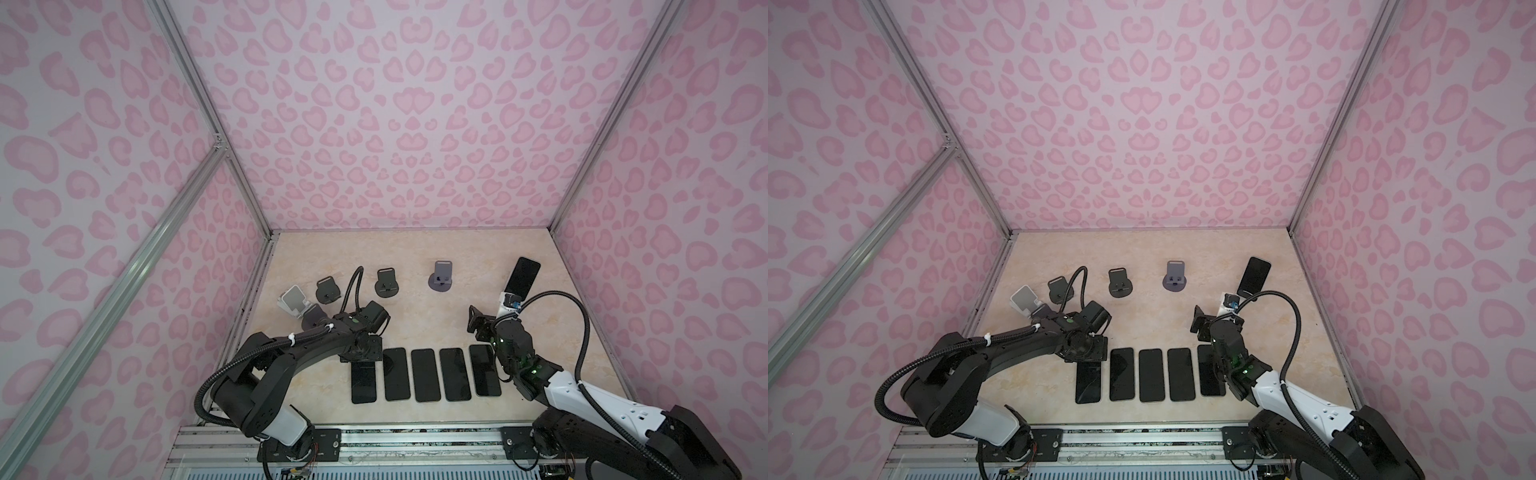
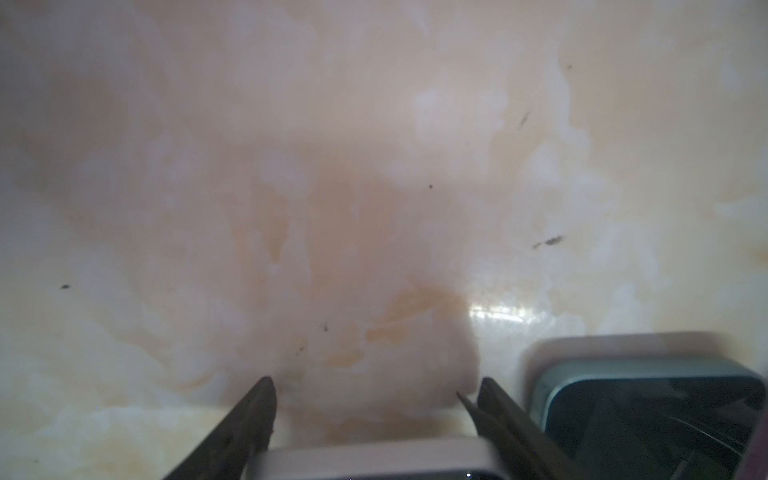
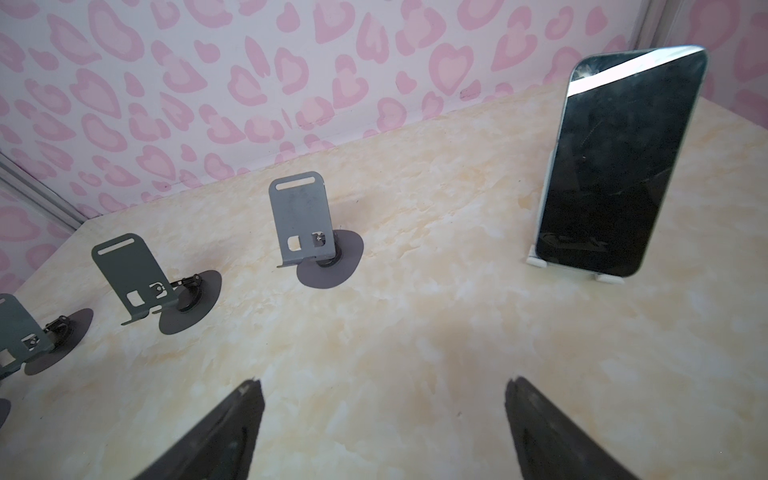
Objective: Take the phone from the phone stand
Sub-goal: 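Lower the black phone flat beside the teal-edged phone and open the left gripper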
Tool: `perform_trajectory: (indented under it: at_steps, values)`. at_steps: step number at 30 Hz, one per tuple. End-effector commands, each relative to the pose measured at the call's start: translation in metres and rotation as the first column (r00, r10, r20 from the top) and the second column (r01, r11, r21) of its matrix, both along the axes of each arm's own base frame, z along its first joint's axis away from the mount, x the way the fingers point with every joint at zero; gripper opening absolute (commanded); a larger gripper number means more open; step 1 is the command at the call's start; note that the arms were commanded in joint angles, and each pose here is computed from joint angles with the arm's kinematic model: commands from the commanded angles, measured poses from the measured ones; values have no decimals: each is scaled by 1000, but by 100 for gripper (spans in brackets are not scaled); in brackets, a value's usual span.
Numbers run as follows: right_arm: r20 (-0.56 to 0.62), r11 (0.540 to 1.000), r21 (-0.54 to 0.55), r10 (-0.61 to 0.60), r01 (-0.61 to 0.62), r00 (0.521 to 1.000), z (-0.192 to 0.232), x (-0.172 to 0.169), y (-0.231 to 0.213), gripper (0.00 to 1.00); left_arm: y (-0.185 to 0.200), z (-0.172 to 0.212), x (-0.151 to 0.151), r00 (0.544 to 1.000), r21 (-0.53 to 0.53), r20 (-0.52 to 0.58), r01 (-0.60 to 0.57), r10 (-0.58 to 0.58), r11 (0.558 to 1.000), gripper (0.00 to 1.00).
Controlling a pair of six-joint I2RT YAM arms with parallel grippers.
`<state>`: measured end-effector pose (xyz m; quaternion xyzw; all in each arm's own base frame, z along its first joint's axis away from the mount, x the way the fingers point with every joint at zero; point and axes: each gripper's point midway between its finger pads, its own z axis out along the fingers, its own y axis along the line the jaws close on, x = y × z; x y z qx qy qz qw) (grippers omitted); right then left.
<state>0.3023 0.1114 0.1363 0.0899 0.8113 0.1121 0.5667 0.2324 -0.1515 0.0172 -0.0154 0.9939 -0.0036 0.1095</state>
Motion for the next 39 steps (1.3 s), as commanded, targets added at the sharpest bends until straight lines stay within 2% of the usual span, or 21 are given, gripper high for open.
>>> perform_trajectory:
  at_steps: [1, 19, 39]
  values:
    - [14, 1000, 8, -16, 15, 1000, 4, 1, -2, 93, 1, 0, 6, 1000, 13, 25, -17, 16, 1000, 58]
    - [24, 1000, 0, -28, 28, 999, 8, -1, -6, 93, -1, -9, 5, 1000, 15, 11, -11, 11, 1000, 70]
    - [27, 1000, 9, -30, 30, 999, 9, -1, -7, 94, -4, -3, 4, 1000, 15, 26, -6, 6, 1000, 81]
